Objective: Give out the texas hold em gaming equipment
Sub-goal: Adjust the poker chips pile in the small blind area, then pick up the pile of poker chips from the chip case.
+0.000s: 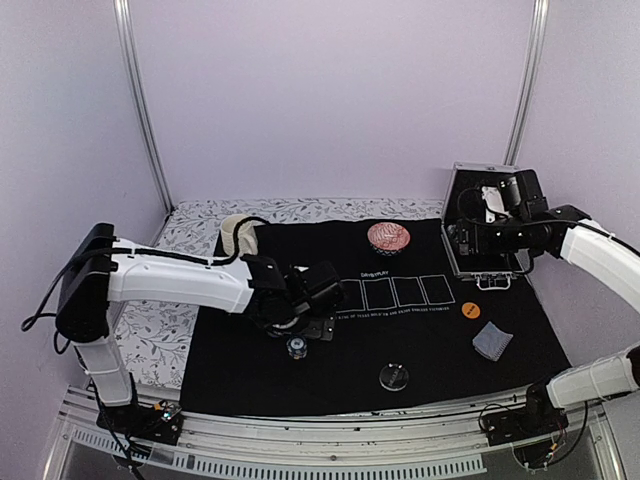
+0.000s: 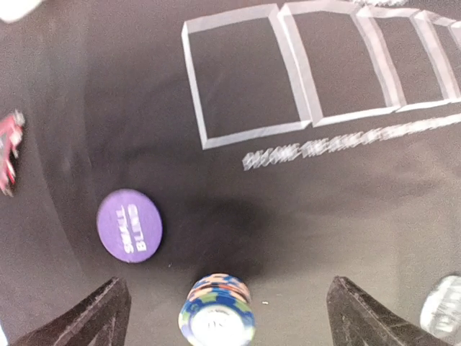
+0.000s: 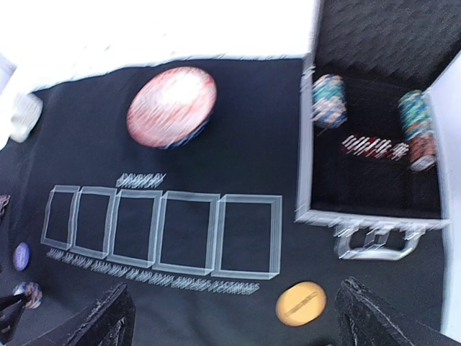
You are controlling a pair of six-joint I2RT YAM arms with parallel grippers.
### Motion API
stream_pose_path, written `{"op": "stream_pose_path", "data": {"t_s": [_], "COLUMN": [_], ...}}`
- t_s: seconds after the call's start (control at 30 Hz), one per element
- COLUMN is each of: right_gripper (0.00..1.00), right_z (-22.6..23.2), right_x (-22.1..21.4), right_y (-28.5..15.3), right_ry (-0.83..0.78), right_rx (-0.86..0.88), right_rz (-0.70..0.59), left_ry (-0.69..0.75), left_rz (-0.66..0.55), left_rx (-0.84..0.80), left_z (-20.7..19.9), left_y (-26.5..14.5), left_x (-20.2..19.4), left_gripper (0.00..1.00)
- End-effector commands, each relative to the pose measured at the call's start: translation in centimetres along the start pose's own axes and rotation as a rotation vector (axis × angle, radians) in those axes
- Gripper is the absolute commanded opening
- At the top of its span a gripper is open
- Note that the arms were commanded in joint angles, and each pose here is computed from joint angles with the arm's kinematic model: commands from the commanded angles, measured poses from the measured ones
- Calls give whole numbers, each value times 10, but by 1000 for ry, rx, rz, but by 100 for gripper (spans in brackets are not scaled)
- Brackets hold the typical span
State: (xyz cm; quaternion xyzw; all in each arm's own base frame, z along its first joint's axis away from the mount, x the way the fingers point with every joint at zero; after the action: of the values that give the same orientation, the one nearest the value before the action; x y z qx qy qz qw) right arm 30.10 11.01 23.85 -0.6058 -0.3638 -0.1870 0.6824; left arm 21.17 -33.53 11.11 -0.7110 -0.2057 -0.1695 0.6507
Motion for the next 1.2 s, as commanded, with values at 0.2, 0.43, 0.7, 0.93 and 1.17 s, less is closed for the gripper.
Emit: {"op": "stream_pose_path", "data": {"t_s": [0.2,0.43,0.7,0.93,1.17], "right_gripper": [99,99,99,99,100], "right_z": [-43,-87,-137,-176,-216], "right_x": [59,86,52,33,11], "right_y": [29,35,62,79,88], "right_ry": [-357,-584,-855,-1009,-1049], "right_rx": [-26,130,132,42,47], "right_rz": [-113,-263,-135,43,130], "left_ry": [133,113,223,261,267], "left_rz": [-232,-359,-423,-423,-440], "left_rx": [-403,-473,-363,-342,-279], "left_z": [-4,70,104,119,139], "left_y": [-94,-115,-114,-97,-78], "left_x": [93,148,166,169,177], "left_gripper": [98,98,98,98,98]}}
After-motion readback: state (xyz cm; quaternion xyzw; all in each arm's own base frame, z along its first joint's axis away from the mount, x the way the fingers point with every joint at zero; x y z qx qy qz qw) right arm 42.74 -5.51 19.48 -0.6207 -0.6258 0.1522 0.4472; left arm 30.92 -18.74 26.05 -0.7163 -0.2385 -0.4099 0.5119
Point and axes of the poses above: each gripper's point midway between its finger pads, its own y axis out along the fingers, its own z axis along the line the jaws close on, x = y × z, the point moved 5 cm from there along -y, back along the fingers, and after that the axes turned 10 degrees about -y, right-handed, at the moved point
